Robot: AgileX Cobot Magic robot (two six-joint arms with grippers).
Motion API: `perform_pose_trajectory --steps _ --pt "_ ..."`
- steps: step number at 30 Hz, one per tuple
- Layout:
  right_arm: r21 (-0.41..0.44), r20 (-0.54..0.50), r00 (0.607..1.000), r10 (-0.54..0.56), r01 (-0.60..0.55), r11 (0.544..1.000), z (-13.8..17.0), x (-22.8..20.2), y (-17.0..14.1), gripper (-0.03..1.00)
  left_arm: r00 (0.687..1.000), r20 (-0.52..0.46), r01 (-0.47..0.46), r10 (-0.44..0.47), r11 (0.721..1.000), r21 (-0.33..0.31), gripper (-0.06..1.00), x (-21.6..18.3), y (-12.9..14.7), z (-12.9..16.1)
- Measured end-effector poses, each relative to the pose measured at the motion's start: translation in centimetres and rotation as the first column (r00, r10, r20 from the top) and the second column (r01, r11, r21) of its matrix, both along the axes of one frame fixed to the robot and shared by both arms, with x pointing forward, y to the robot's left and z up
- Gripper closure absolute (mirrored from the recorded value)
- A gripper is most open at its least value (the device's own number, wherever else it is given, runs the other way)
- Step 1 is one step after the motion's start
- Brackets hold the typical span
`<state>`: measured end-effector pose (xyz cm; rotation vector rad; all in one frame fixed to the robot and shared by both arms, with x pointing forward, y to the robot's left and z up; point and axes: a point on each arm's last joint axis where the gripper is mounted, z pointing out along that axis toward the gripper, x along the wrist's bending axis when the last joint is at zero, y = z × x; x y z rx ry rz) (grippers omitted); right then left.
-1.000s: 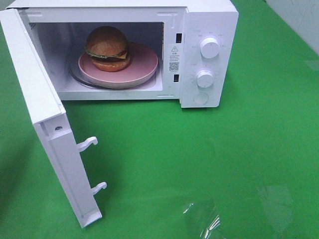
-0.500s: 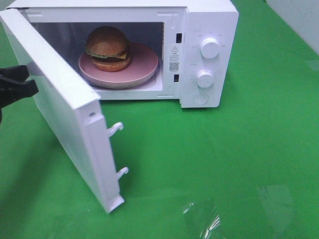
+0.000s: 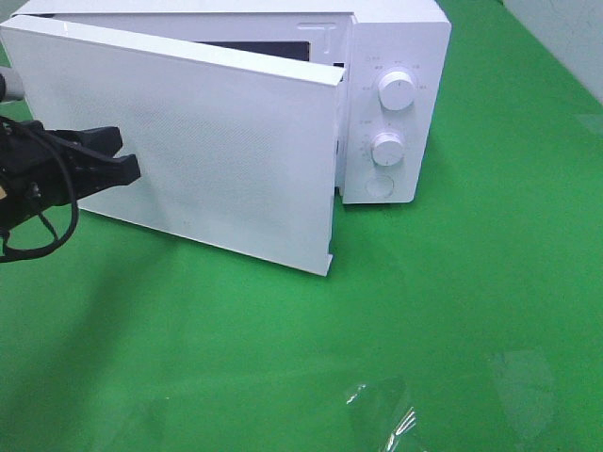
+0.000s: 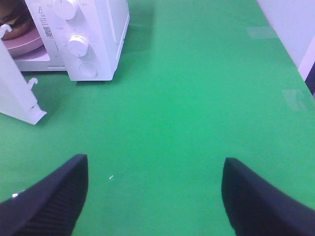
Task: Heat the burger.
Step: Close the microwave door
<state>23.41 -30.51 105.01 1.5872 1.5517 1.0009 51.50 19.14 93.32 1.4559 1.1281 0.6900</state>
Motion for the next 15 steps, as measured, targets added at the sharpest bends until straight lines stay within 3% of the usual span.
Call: perform_pose_trajectory --steps 15 --pt "0.0 0.0 1.0 -0.001 0.001 1.0 0.0 0.0 0.0 0.24 0.998 0.005 0.064 -0.064 0.998 -0.008 0.94 2.5 -4.4 -0.1"
